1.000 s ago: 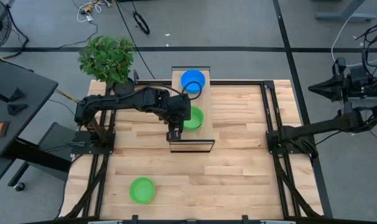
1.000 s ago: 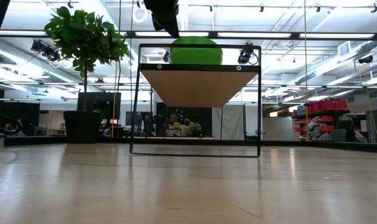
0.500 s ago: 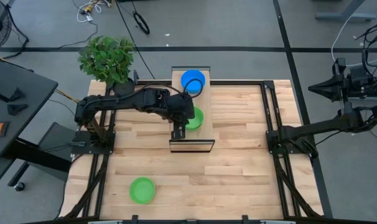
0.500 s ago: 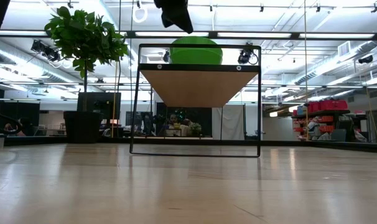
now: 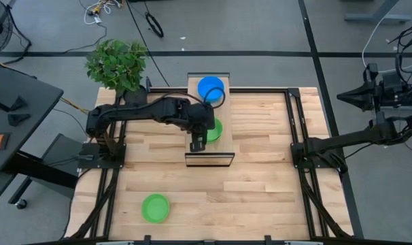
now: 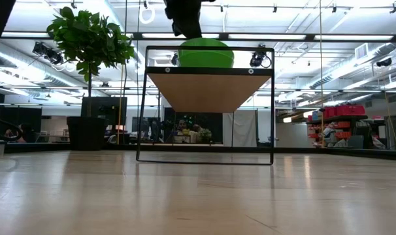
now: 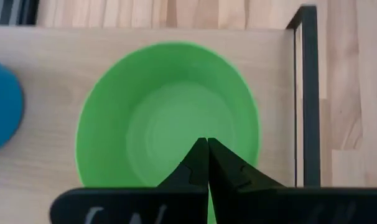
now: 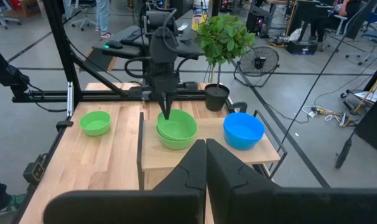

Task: Pick & Place Mini bowls
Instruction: Stack the top green bowl on the green bowl on the shelf

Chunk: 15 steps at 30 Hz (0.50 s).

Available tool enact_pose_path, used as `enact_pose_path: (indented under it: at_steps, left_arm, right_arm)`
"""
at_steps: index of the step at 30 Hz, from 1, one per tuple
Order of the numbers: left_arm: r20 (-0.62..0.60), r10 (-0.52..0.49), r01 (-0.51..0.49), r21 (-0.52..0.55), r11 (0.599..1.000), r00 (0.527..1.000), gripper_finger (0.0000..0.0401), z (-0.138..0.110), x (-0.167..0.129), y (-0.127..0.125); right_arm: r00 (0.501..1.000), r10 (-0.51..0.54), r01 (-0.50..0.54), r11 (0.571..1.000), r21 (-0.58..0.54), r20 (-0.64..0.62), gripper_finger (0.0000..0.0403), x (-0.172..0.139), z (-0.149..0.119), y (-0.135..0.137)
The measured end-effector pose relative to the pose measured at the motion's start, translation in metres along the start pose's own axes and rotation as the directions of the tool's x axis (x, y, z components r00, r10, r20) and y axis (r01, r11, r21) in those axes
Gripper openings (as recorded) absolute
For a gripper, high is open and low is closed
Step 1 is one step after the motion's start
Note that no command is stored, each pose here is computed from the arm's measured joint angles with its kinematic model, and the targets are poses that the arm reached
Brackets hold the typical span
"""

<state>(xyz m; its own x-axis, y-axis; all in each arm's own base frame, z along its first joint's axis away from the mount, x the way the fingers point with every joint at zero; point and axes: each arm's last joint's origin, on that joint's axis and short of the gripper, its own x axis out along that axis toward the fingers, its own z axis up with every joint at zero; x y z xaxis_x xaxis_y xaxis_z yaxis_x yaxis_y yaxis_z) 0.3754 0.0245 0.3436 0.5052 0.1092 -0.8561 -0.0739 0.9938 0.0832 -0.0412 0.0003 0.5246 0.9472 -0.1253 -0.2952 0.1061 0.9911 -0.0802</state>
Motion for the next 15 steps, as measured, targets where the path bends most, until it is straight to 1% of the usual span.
enact_pose_path:
  at_steps: [6,15]
  left_arm:
    - [-0.081,0.001,-0.001,-0.008,1.000,0.997,0.0000,-0.0078,-0.0002,0.0001]
    - [-0.082,-0.009,0.008,-0.012,1.000,0.997,0.0000,-0.0080,-0.0002,-0.0004]
  right_arm:
    - [1.000,0.000,0.000,1.000,0.000,0.000,0.0006,0.0000,0.0000,0.0000]
    - [1.000,0.000,0.000,1.000,0.000,0.000,0.0006,0.0000,0.0000,0.0000]
